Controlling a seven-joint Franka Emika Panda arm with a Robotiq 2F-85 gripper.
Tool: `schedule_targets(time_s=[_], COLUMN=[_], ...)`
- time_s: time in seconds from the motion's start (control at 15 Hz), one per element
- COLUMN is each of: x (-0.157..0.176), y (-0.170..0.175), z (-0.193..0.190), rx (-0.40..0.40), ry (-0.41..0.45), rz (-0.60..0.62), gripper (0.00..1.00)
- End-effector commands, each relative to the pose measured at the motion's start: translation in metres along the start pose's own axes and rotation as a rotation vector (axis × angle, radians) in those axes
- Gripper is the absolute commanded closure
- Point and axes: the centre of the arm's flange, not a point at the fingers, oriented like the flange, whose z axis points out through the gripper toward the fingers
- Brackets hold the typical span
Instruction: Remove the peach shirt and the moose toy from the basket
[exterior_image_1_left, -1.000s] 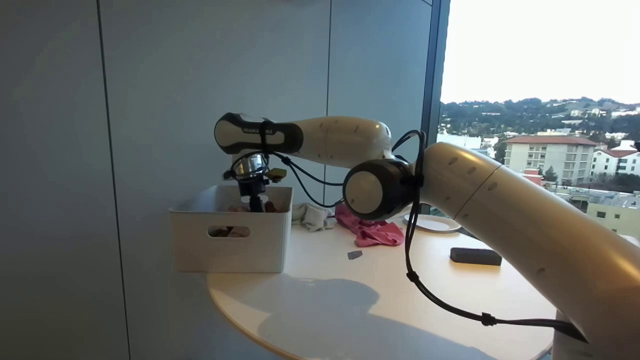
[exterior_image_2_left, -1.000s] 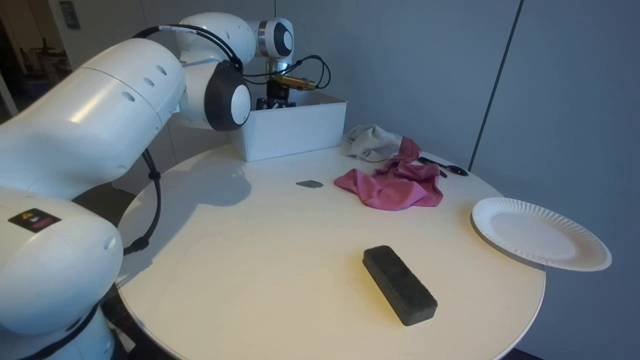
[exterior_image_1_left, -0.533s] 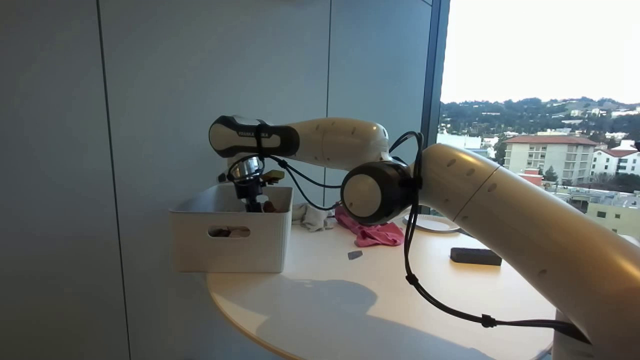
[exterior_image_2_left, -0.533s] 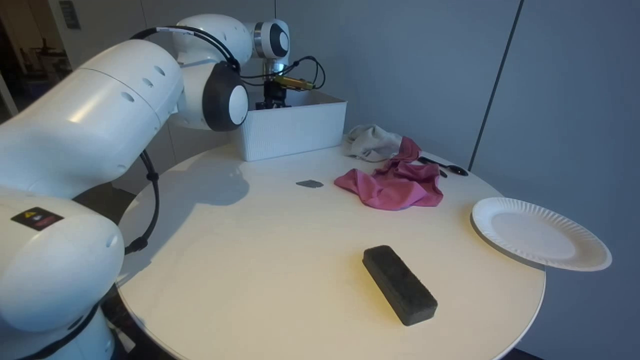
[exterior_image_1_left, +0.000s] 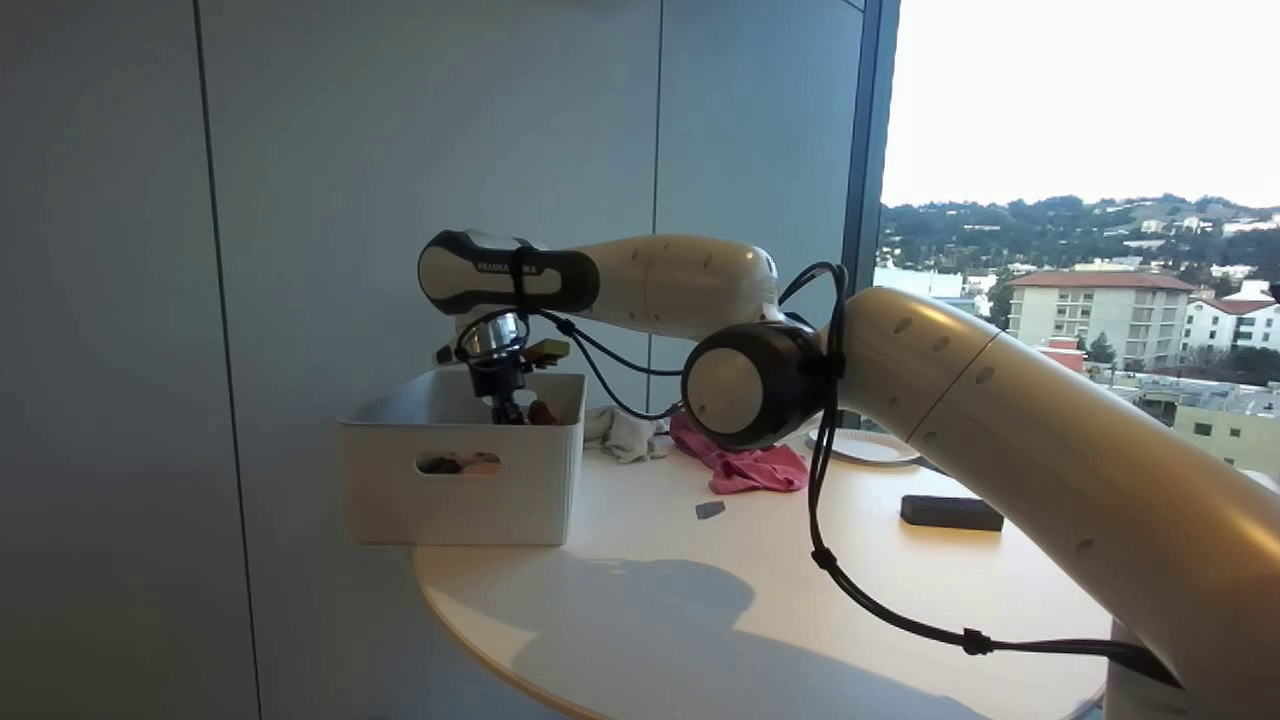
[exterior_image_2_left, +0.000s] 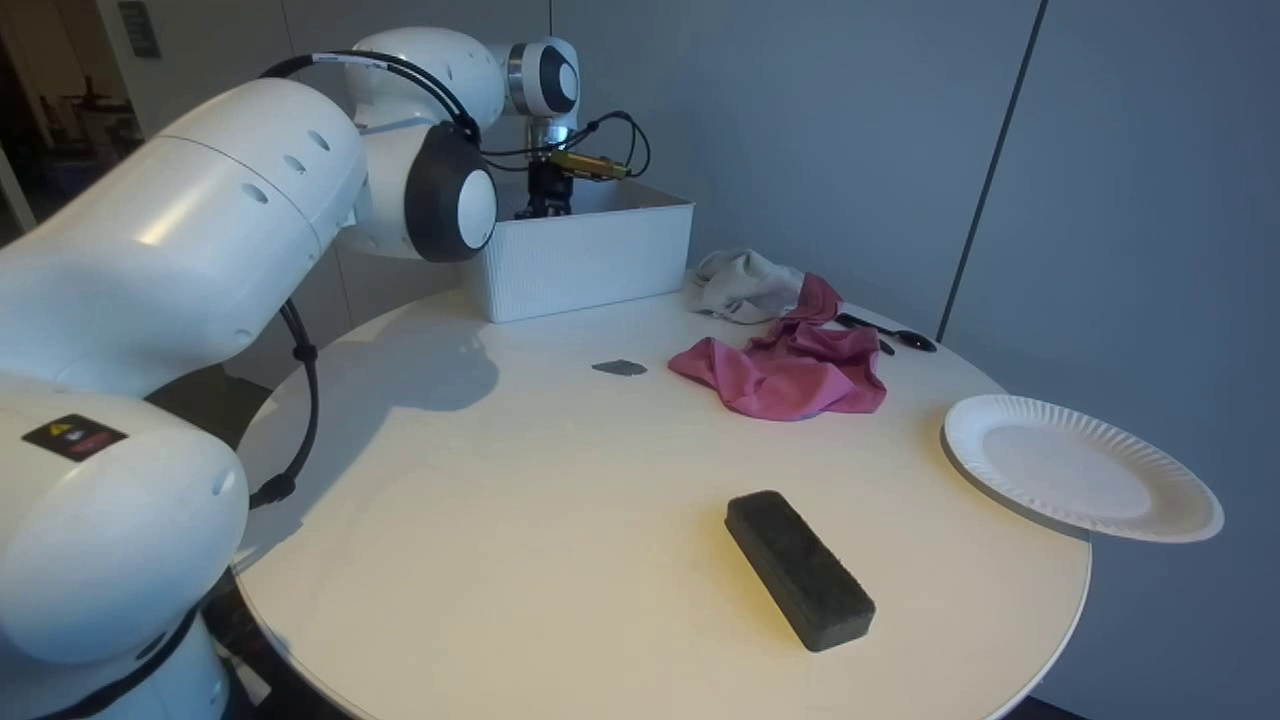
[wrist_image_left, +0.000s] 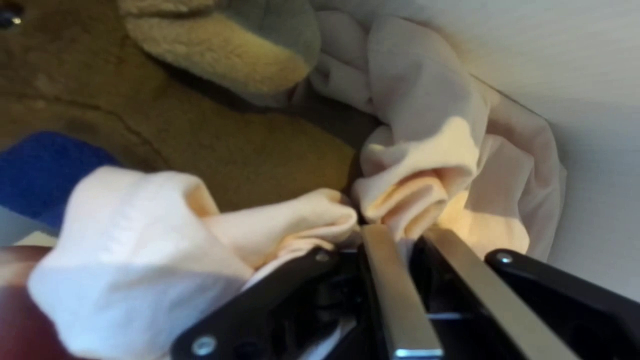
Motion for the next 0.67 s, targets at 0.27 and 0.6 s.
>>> schedule_targets(time_s=[0.27,0.6], x=[0.003,-0.028], y=[-0.015,-0.086], z=[-0.072,-0.173], rx=[-0.194,-0.430], ry=[-0.046,0.016], rz=[0.037,0.130], gripper=[0.92,0.95])
